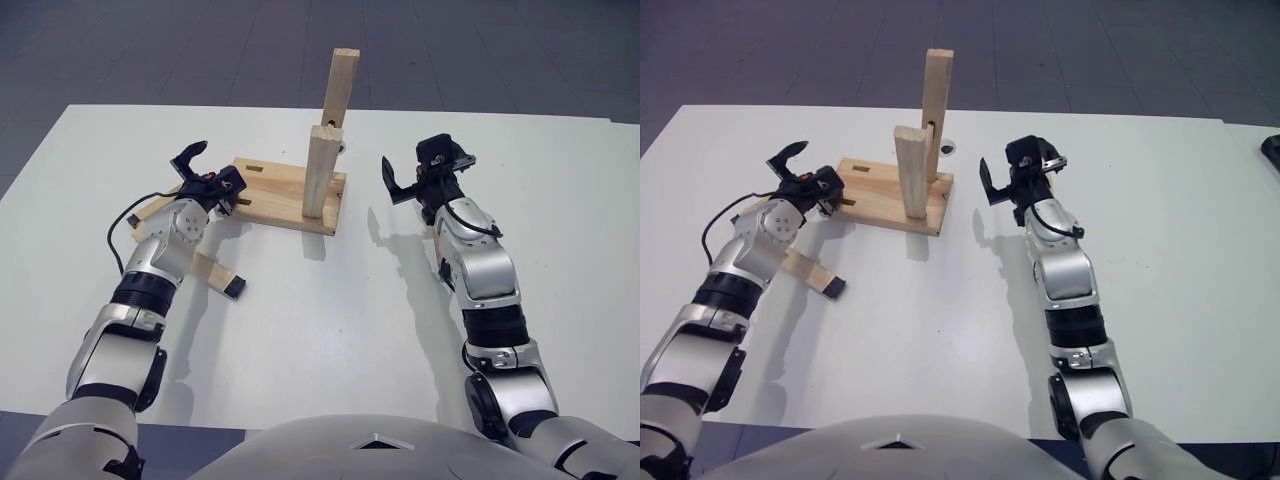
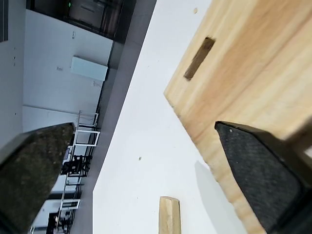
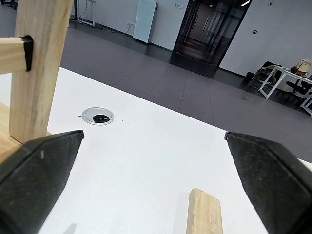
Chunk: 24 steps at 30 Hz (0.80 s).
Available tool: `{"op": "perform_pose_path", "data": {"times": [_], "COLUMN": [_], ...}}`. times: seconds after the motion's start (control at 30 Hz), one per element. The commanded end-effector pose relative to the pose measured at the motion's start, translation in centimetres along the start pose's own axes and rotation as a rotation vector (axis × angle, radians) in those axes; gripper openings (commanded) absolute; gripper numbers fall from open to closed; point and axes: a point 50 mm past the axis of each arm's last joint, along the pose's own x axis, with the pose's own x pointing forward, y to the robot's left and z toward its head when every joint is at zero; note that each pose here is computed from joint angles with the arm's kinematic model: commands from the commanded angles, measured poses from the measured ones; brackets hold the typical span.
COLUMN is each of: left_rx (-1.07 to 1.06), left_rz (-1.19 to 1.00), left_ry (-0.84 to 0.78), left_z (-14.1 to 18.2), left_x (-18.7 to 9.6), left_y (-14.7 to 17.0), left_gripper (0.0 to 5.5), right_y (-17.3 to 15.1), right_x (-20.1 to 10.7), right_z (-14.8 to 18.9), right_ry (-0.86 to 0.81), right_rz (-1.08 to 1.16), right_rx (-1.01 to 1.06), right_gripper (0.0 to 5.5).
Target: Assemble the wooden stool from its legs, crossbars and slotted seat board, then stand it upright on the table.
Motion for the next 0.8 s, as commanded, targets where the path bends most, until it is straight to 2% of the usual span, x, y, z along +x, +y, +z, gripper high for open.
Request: {"op": "perform_pose_path", "data": {"times": [0.03,0.13,0.27,0.47,0.6,0.8], "left_rx": [-0.014,-0.076,-0.114,0.034,0.140,0.273], "left_rz": [0.061,0.184,0.235,-0.074,-0.207,-0.247], "left_ry": [-0.006,-0.119,-0.231,-0.271,-0.232,-0.106], "left_z": [0.3,1.5,1.5,0.2,-1.2,-3.2], "left_x": [0.8,-0.2,-3.6,-7.7,-7.9,-4.7], "left_y": [0.6,3.1,4.9,2.5,1.2,0.1], "left_gripper": [5.36,5.36,5.36,5.36,5.36,5.36], "right_y": [0.0,-0.2,-0.5,-0.5,-0.4,0.1], "right_x": [0.3,0.0,-0.4,-1.0,-1.3,-1.0], "right_z": [0.4,-0.1,-0.6,-1.2,-1.4,-0.9], "right_ry": [-0.011,0.002,0.018,0.035,0.046,0.030], "right_rz": [0.012,0.002,-0.015,-0.040,-0.044,-0.025], "right_rx": [-0.012,-0.010,-0.008,0.008,0.018,0.030], "right_gripper": [5.40,5.40,5.40,5.40,5.40,5.40]}}
